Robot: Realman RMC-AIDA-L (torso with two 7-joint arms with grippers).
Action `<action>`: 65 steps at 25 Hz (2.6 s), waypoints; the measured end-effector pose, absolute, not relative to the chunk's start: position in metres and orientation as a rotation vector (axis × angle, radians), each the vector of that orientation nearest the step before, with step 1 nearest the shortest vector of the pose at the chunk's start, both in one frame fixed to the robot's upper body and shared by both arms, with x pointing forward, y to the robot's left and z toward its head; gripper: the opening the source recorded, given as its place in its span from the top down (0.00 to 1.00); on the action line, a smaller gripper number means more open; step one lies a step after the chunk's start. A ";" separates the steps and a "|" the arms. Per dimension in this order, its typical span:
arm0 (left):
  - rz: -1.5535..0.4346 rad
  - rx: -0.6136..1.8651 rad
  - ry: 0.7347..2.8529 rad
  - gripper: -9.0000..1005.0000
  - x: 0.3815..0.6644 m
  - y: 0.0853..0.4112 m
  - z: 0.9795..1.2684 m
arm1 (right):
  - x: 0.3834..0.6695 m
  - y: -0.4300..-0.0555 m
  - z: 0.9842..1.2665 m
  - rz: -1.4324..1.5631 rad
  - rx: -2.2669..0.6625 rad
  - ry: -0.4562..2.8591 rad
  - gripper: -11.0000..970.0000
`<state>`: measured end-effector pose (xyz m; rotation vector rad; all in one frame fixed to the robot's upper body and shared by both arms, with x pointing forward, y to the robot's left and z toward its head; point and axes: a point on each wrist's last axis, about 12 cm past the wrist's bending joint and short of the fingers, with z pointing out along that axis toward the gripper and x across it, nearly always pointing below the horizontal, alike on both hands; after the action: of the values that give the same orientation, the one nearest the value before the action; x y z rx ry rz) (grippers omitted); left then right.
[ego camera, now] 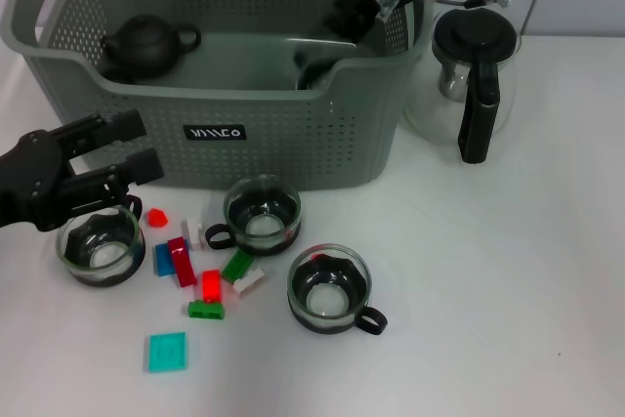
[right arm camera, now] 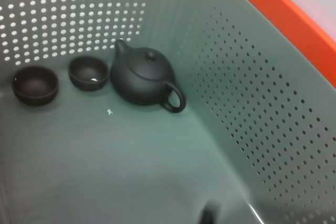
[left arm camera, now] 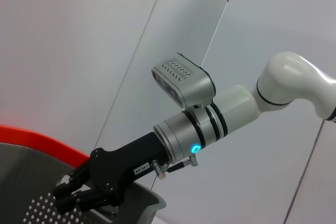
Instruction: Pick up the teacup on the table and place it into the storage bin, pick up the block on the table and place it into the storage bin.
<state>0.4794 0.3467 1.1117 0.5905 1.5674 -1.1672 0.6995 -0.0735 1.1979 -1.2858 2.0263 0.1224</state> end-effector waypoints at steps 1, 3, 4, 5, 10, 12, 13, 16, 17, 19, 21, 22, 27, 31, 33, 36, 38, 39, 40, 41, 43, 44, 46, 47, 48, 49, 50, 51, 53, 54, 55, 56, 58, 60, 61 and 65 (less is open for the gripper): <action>-1.167 0.590 1.567 0.21 0.479 0.347 1.112 | 0.699 -0.073 1.198 0.123 -1.286 2.026 0.86; -1.166 0.590 1.568 0.21 0.479 0.347 1.112 | 0.699 -0.073 1.198 0.123 -1.286 2.026 0.78; -1.166 0.589 1.568 0.21 0.479 0.347 1.112 | 0.699 -0.073 1.199 0.124 -1.286 2.024 0.74; -1.165 0.589 1.568 0.21 0.479 0.347 1.112 | 0.700 -0.072 1.201 0.125 -1.282 2.021 0.71; -1.164 0.587 1.568 0.21 0.479 0.347 1.112 | 0.700 -0.076 1.233 0.182 -1.207 1.975 0.56; -1.164 0.586 1.563 0.21 0.480 0.347 1.112 | 0.696 -0.079 1.259 0.230 -1.173 1.941 0.50; -1.162 0.584 1.558 0.21 0.480 0.347 1.113 | 0.693 -0.081 1.269 0.260 -1.166 1.931 0.50; -1.157 0.577 1.546 0.21 0.481 0.348 1.114 | 0.681 -0.088 1.297 0.381 -1.154 1.911 0.50; -1.156 0.576 1.544 0.21 0.481 0.348 1.114 | 0.677 -0.090 1.303 0.423 -1.156 1.909 0.51; -1.154 0.571 1.541 0.21 0.481 0.349 1.115 | 0.667 -0.098 1.315 0.517 -1.163 1.896 0.51; -1.150 0.565 1.538 0.21 0.481 0.350 1.115 | 0.657 -0.105 1.321 0.605 -1.192 1.896 0.51; -1.148 0.563 1.536 0.21 0.481 0.351 1.116 | 0.653 -0.109 1.323 0.635 -1.207 1.898 0.51; -1.145 0.561 1.534 0.21 0.481 0.352 1.116 | 0.628 -0.120 1.323 0.740 -1.358 1.960 0.50; -1.146 0.565 1.531 0.21 0.482 0.351 1.117 | 0.611 -0.124 1.316 0.777 -1.509 2.019 0.50; -1.148 0.568 1.528 0.21 0.483 0.351 1.118 | 0.605 -0.123 1.310 0.781 -1.573 2.046 0.50; -1.149 0.569 1.527 0.21 0.483 0.351 1.118 | 0.599 -0.117 1.297 0.742 -1.659 2.094 0.50; -1.147 0.567 1.528 0.21 0.483 0.351 1.118 | 0.597 -0.112 1.286 0.677 -1.697 2.130 0.50; -1.147 0.568 1.528 0.21 0.483 0.351 1.118 | 0.596 -0.109 1.279 0.636 -1.717 2.148 0.50; -1.146 0.568 1.528 0.21 0.483 0.351 1.118 | 0.596 -0.105 1.272 0.581 -1.739 2.166 0.50; -1.146 0.568 1.528 0.21 0.483 0.351 1.118 | 0.594 -0.100 1.265 0.526 -1.764 2.177 0.50; -1.145 0.570 1.527 0.21 0.484 0.350 1.118 | 0.591 -0.090 1.253 0.425 -1.824 2.183 0.50; -1.145 0.570 1.527 0.21 0.484 0.350 1.118 | 0.589 -0.086 1.247 0.387 -1.852 2.181 0.50; -1.145 0.572 1.525 0.21 0.484 0.350 1.119 | 0.587 -0.078 1.235 0.344 -1.897 2.167 0.50; -1.146 0.571 1.525 0.21 0.484 0.350 1.118 | 0.586 -0.074 1.231 0.341 -1.906 2.162 0.50; -1.147 0.571 1.524 0.21 0.484 0.350 1.118 | 0.586 -0.072 1.227 0.347 -1.903 2.161 0.50; -1.149 0.569 1.523 0.21 0.484 0.349 1.118 | 0.587 -0.071 1.223 0.356 -1.896 2.164 0.50; -1.152 0.567 1.523 0.21 0.484 0.349 1.117 | 0.589 -0.071 1.220 0.367 -1.885 2.171 0.50; -1.154 0.566 1.523 0.21 0.484 0.348 1.117 | 0.590 -0.071 1.215 0.381 -1.873 2.183 0.50; -1.161 0.561 1.522 0.21 0.483 0.348 1.116 | 0.593 -0.072 1.207 0.413 -1.850 2.207 0.50; -1.162 0.560 1.522 0.21 0.483 0.348 1.116 | 0.595 -0.072 1.204 0.427 -1.838 2.216 0.50; -1.162 0.560 1.522 0.21 0.484 0.348 1.116 | 0.596 -0.073 1.200 0.442 -1.827 2.230 0.50; -1.162 0.560 1.522 0.21 0.484 0.348 1.116 | 0.597 -0.074 1.196 0.450 -1.814 2.241 0.50; -1.162 0.561 1.521 0.21 0.484 0.348 1.116 | 0.599 -0.075 1.190 0.458 -1.793 2.260 0.50; -1.161 0.561 1.521 0.21 0.485 0.348 1.116 | 0.600 -0.076 1.186 0.459 -1.779 2.274 0.50; -1.161 0.561 1.521 0.21 0.485 0.348 1.116 | 0.600 -0.076 1.184 0.460 -1.777 2.280 0.50; -1.163 0.558 1.521 0.21 0.484 0.347 1.116 | 0.599 -0.077 1.176 0.488 -1.789 2.286 0.50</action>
<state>0.4845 0.3471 1.1156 0.5579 1.5212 -1.1630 0.5988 -0.0767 1.1762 -1.7889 2.2865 0.4883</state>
